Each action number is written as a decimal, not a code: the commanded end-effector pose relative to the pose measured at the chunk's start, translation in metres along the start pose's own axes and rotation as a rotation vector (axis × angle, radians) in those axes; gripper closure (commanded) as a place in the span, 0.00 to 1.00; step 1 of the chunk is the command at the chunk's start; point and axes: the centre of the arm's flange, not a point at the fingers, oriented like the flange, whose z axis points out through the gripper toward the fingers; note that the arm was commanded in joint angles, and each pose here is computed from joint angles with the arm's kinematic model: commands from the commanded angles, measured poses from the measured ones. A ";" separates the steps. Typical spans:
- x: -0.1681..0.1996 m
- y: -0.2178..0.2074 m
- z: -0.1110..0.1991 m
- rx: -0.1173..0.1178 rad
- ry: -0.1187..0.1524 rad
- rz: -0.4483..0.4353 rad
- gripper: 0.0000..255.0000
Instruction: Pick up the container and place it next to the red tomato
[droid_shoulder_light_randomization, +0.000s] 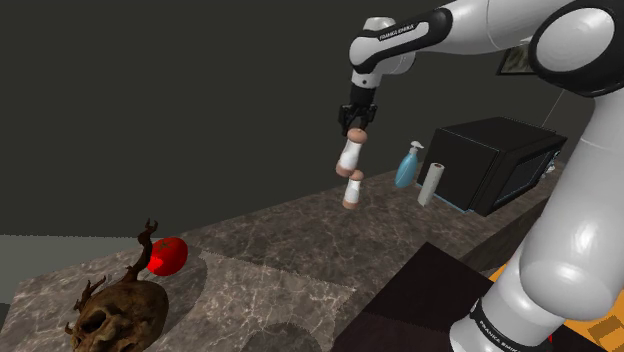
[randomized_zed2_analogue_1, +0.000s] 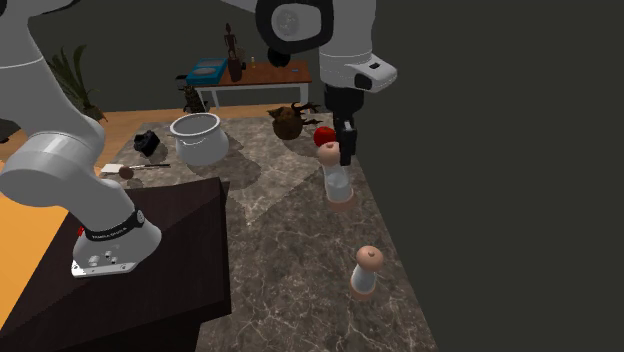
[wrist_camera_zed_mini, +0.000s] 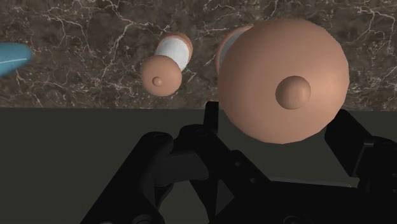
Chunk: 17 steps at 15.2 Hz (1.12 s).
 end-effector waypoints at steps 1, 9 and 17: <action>-0.003 -0.026 0.004 0.000 0.001 0.001 1.00; -0.013 -0.130 0.017 0.000 0.001 0.001 1.00; -0.024 -0.234 0.030 0.000 0.001 0.001 1.00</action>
